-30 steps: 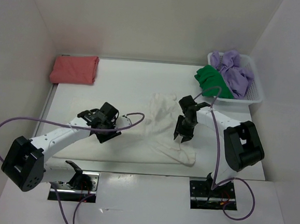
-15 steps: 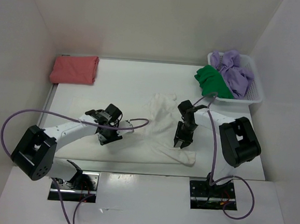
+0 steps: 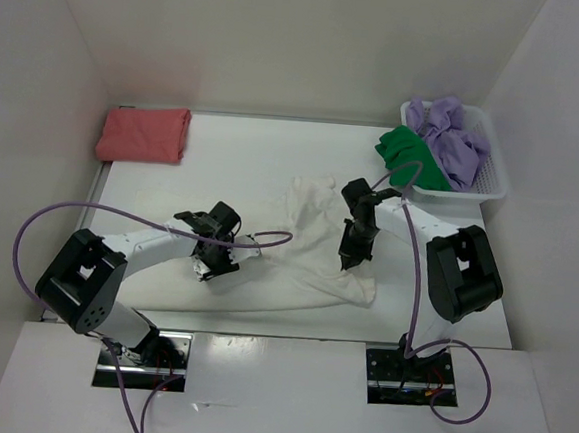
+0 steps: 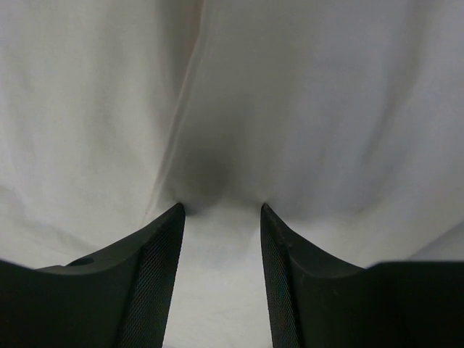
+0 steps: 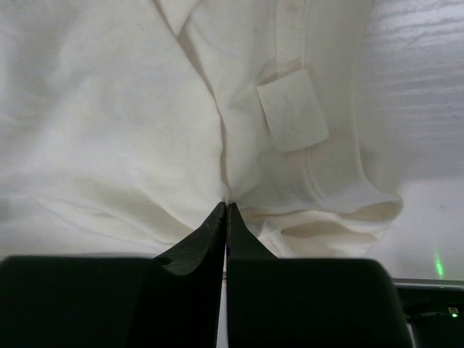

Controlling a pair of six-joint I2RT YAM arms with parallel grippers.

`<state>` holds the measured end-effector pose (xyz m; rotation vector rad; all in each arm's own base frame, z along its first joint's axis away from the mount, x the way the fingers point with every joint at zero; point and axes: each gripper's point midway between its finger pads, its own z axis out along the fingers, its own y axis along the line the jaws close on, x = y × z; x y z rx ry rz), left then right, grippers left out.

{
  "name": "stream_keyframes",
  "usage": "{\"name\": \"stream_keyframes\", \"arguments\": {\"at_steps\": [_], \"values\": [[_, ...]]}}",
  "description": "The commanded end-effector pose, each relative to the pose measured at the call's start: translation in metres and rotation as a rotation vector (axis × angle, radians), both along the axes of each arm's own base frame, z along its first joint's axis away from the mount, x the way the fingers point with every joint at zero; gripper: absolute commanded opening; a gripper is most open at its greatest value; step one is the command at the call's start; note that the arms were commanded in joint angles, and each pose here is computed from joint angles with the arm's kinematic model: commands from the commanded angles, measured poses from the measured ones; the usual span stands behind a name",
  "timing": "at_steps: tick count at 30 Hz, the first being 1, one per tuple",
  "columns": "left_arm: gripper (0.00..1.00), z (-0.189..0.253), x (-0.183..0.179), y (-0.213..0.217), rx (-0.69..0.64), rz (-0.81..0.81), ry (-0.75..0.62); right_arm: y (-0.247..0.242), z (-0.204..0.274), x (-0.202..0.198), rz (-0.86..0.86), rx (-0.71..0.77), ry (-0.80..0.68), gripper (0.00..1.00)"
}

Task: Fold and stack the t-shirts
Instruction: Fold the flattened tshirt in 1/3 of the way

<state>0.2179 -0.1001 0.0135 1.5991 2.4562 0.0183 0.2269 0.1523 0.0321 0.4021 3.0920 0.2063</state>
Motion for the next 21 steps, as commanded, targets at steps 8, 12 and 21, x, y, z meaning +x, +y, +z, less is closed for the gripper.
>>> {"name": "stream_keyframes", "arguments": {"at_steps": [8, 12, 21], "values": [[0.54, -0.011, -0.007, 0.003, 0.013, 0.011, 0.036, -0.009, 0.003, 0.004, 0.018, -0.072, -0.008, 0.0], [0.55, -0.014, -0.009, 0.004, 0.022, 0.011, 0.052, -0.011, -0.003, 0.002, 0.028, -0.078, 0.004, 0.36], [0.55, -0.014, -0.009, 0.004, 0.022, 0.011, 0.052, -0.003, -0.004, -0.009, 0.041, -0.015, 0.026, 0.27]]}}
